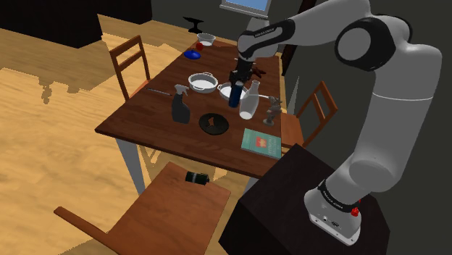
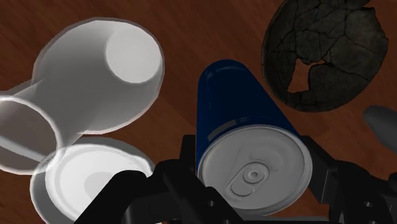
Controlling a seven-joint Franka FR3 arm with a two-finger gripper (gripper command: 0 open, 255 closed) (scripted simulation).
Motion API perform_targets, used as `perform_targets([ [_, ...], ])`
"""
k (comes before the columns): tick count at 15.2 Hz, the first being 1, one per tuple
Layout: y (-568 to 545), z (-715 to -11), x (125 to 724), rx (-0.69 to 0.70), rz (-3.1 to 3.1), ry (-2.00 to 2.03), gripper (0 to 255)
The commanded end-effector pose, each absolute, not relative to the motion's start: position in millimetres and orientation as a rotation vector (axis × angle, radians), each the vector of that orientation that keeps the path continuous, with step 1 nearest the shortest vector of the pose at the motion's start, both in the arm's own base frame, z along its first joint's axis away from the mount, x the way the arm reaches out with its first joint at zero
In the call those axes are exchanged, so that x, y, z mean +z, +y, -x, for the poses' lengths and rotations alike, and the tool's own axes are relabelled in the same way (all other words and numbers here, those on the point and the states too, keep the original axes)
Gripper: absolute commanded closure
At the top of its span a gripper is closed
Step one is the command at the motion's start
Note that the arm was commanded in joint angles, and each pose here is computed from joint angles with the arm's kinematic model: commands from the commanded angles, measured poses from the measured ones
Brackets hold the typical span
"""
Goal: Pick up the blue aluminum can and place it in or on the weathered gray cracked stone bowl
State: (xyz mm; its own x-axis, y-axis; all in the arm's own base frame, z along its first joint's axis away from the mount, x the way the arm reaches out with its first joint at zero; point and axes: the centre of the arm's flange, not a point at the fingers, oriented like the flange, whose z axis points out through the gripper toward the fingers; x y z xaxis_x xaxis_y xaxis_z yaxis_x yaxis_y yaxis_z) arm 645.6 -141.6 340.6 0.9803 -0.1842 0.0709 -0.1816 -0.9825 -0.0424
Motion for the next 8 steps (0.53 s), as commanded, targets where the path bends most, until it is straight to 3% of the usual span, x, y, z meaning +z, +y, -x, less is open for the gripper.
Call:
perform_targets([
  [1, -121, -644, 350, -0.116, 3.091, 0.285, 255],
  [8, -33, -636, 377, -0.116, 3.091, 0.285, 255],
])
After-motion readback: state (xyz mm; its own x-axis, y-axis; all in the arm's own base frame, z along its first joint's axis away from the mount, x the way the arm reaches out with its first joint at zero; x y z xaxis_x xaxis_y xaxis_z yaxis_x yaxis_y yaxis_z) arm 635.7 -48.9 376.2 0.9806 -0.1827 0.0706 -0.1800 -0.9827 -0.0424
